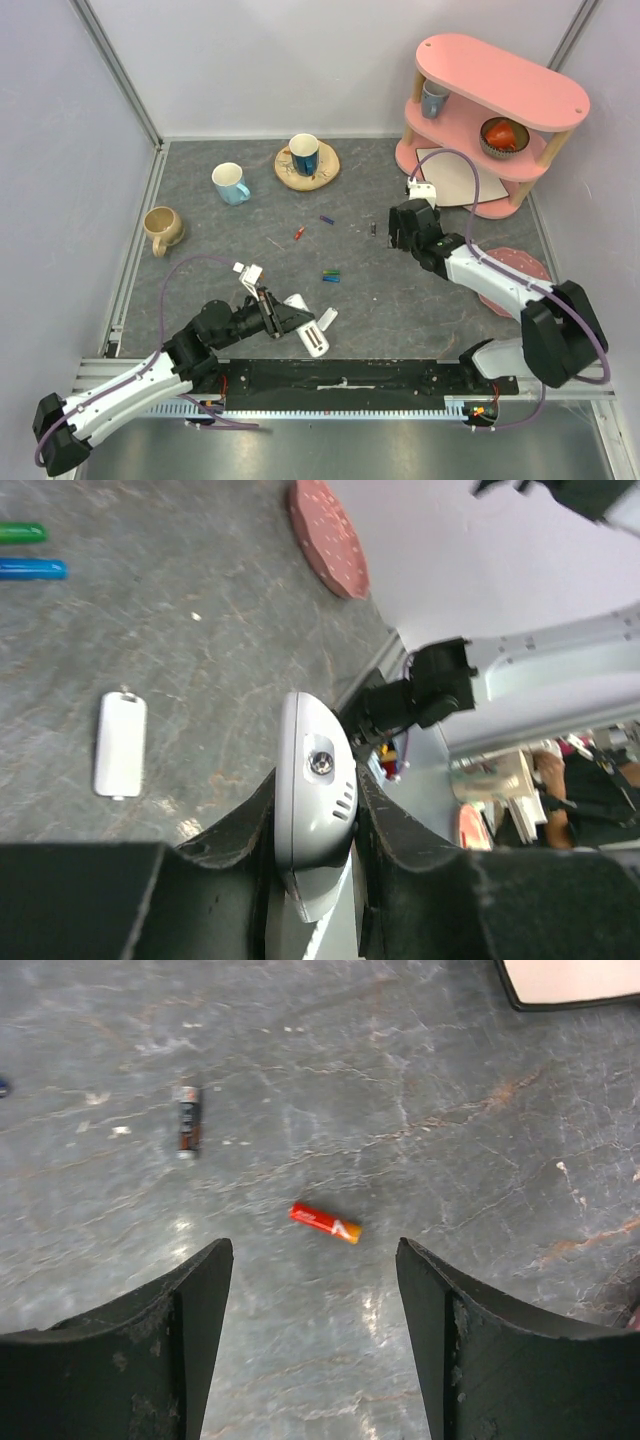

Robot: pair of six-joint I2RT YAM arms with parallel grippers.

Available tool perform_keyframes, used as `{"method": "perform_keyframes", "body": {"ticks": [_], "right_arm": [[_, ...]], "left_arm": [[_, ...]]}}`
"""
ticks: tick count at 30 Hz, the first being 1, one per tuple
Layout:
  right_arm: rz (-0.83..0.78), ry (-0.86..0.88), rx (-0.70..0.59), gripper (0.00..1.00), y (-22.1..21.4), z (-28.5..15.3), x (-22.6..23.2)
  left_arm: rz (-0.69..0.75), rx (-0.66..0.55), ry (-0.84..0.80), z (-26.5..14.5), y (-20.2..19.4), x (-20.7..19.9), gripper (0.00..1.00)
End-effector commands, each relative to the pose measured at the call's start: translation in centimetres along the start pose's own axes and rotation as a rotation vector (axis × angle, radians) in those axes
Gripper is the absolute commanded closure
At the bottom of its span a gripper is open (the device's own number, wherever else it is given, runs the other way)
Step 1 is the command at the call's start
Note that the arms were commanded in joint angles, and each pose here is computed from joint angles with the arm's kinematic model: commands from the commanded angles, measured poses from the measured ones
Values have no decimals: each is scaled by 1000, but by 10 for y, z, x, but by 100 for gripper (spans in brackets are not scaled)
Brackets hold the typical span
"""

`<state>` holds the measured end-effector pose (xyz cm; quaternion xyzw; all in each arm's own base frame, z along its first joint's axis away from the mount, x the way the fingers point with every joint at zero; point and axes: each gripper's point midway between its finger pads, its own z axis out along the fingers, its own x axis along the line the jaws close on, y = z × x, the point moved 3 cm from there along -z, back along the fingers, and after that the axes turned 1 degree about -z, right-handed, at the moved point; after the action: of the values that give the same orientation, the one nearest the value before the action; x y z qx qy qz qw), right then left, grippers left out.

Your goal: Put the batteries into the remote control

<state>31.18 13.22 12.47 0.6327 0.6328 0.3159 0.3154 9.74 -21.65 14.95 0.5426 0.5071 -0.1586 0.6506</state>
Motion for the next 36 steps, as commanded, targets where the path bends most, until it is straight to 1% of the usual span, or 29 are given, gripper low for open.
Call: {"method": "perform_keyframes", "body": {"ticks": [1, 5, 6, 8, 9, 11, 12, 18, 21, 25, 28, 30, 33, 36], "right_arm": [[4, -34, 45, 26, -4, 24, -7], [70, -3, 49, 26, -12, 35, 1], [82, -22, 52, 26, -15, 37, -1], [87, -55, 57, 25, -19, 40, -5], [101, -78, 55, 24, -22, 39, -9], [128, -76, 30, 24, -20, 35, -11], [135, -80, 31, 23, -25, 33, -13], [161, -85, 12, 23, -21, 27, -16], [153, -99, 16, 23, -23, 30, -17], [171, -104, 40, 23, -28, 40, -12], [198, -81, 62, 24, -30, 48, -4], [209, -84, 66, 25, -31, 53, -1], [205, -115, 82, 26, -36, 61, -2], [209, -120, 81, 27, -36, 65, -1]], "left_arm": [[63, -19, -236, -5, 17, -54, 98], [122, -55, -239, -7, 29, -64, 98], [153, -46, -250, -8, 28, -65, 98], [168, -19, -262, -7, 24, -66, 98], [179, 0, -302, -9, 20, -70, 98], [172, 24, -323, -10, 13, -67, 98], [177, 27, -354, -11, 11, -69, 98], [184, 24, -357, -10, 8, -65, 98], [173, 22, -326, -6, 8, -59, 98], [152, -14, -269, -3, 12, -50, 98], [182, -47, -218, 1, 21, -47, 98], [190, -35, -183, 3, 20, -41, 98], [161, -54, -186, 3, 22, -42, 98], [134, -68, -165, 3, 19, -32, 98]]}}
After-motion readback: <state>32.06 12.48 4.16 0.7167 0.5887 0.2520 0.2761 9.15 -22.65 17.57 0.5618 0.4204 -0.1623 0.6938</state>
